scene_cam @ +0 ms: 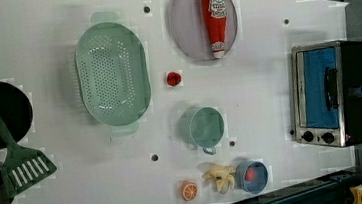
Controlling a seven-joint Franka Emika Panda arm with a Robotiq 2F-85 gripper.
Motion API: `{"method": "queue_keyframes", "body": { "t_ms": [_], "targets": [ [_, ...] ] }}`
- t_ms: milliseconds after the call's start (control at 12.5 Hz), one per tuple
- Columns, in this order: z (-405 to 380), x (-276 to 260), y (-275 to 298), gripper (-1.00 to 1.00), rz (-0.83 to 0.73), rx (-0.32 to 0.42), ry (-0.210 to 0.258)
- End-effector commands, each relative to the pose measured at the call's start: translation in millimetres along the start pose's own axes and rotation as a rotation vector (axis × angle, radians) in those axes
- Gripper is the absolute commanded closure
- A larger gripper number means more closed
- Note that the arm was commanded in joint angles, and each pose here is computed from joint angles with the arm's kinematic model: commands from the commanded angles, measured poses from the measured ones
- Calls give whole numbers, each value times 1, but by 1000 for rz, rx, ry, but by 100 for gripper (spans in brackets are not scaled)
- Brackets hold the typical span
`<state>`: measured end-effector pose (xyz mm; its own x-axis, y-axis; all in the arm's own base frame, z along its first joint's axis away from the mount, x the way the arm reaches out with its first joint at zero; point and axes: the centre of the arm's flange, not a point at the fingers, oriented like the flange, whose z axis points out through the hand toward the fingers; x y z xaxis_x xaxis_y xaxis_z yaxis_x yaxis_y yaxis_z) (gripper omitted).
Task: Flap open oven.
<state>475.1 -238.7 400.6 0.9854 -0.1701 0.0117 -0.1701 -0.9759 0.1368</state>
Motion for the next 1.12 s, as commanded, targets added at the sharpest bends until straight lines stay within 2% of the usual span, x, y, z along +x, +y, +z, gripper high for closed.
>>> {"method": "queue_keyframes", "body": {
  "t_ms": [80, 560, 800, 1120],
  "targets": [
    [21, 0, 16, 65, -102, -9, 5],
    [69, 4, 8, 65, -118, -31, 1],
    [85, 11, 3, 65, -132, -54, 40],
    [93, 17, -24, 65, -154, -49, 28]
  ]
}}
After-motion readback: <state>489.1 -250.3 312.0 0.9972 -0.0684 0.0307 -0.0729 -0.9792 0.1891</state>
